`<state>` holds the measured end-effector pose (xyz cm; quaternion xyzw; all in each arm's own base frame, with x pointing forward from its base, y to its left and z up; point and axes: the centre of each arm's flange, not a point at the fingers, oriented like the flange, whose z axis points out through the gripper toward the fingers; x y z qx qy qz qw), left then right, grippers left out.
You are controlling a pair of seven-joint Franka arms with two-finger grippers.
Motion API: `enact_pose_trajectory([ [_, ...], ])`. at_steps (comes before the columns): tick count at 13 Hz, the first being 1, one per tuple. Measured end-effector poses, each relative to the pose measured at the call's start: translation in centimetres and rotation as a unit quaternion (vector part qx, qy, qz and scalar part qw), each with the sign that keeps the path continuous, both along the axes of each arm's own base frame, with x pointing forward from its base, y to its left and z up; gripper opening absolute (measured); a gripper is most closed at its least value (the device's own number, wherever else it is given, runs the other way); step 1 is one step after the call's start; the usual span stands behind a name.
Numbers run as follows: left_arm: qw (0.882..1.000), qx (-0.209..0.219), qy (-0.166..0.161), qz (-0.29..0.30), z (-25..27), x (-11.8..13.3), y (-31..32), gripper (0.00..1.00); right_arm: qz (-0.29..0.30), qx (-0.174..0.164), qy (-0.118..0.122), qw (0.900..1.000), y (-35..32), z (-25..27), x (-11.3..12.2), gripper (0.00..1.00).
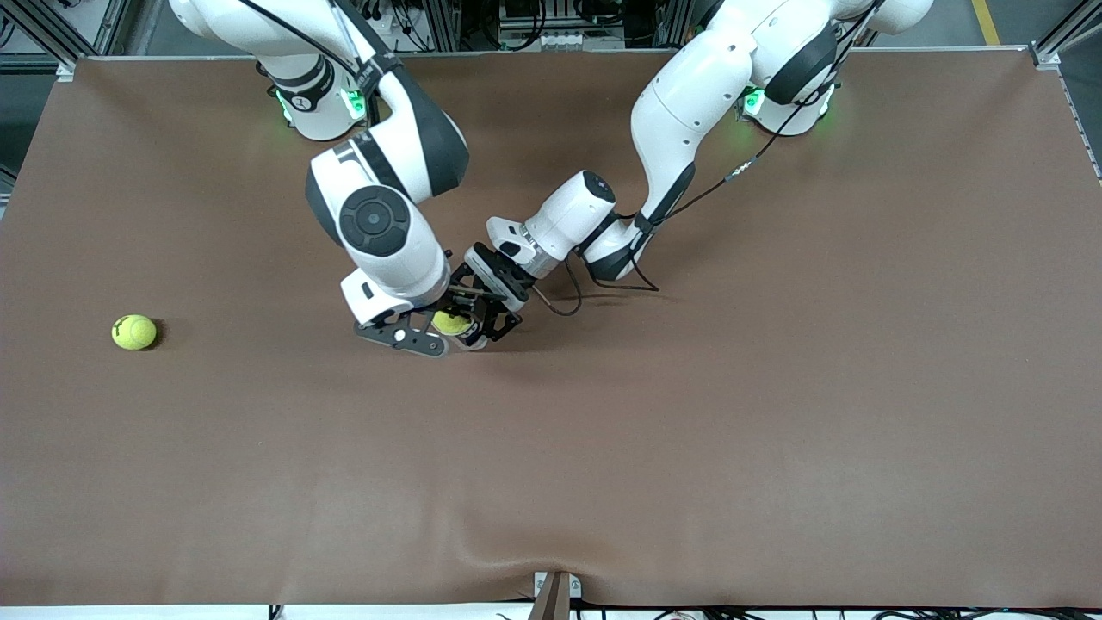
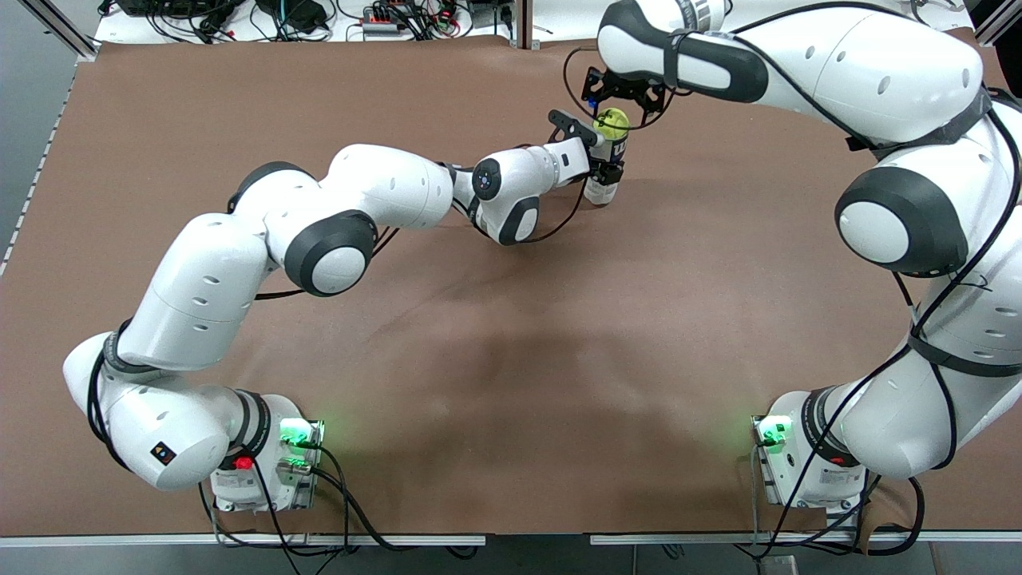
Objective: Insert tennis ball vertically with right arm
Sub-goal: 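Lower the ball into the can and open the right gripper, then move the right gripper to the second tennis ball and grasp it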
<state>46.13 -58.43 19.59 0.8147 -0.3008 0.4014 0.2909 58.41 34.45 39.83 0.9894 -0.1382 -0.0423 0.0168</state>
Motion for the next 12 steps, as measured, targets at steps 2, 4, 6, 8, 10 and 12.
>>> enact_pose_trajectory([
  [2, 1.000, 0.000, 0.000, 0.000, 0.0, 0.0, 0.0, 0.76, -0.004, -0.001, 0.004, 1.000, -1.6, 1.9, 0.6, 1.00],
  [4, 1.000, 0.000, 0.000, 0.000, 0.0, 0.0, 0.0, 0.76, 0.010, -0.003, 0.012, 1.000, -3.2, 3.2, 0.8, 1.00],
  [6, 1.000, 0.000, 0.000, 0.000, 0.0, -0.1, 0.0, 0.76, 0.019, -0.002, 0.015, 1.000, -4.4, 4.0, 1.1, 1.00],
  [8, 1.000, 0.000, 0.000, 0.000, 0.0, -0.1, 0.0, 0.76, 0.039, -0.004, 0.022, 0.999, -5.9, 4.4, 1.5, 1.00],
  [10, 1.000, 0.000, -0.001, 0.000, 0.0, -0.1, 0.0, 0.77, 0.070, -0.003, 0.037, 0.997, -11.6, 5.7, 3.0, 1.00],
  [12, 1.000, -0.001, -0.001, 0.000, 0.0, -0.1, 0.0, 0.77, 0.063, 0.007, 0.033, 0.997, -20.6, 8.1, 4.7, 1.00],
])
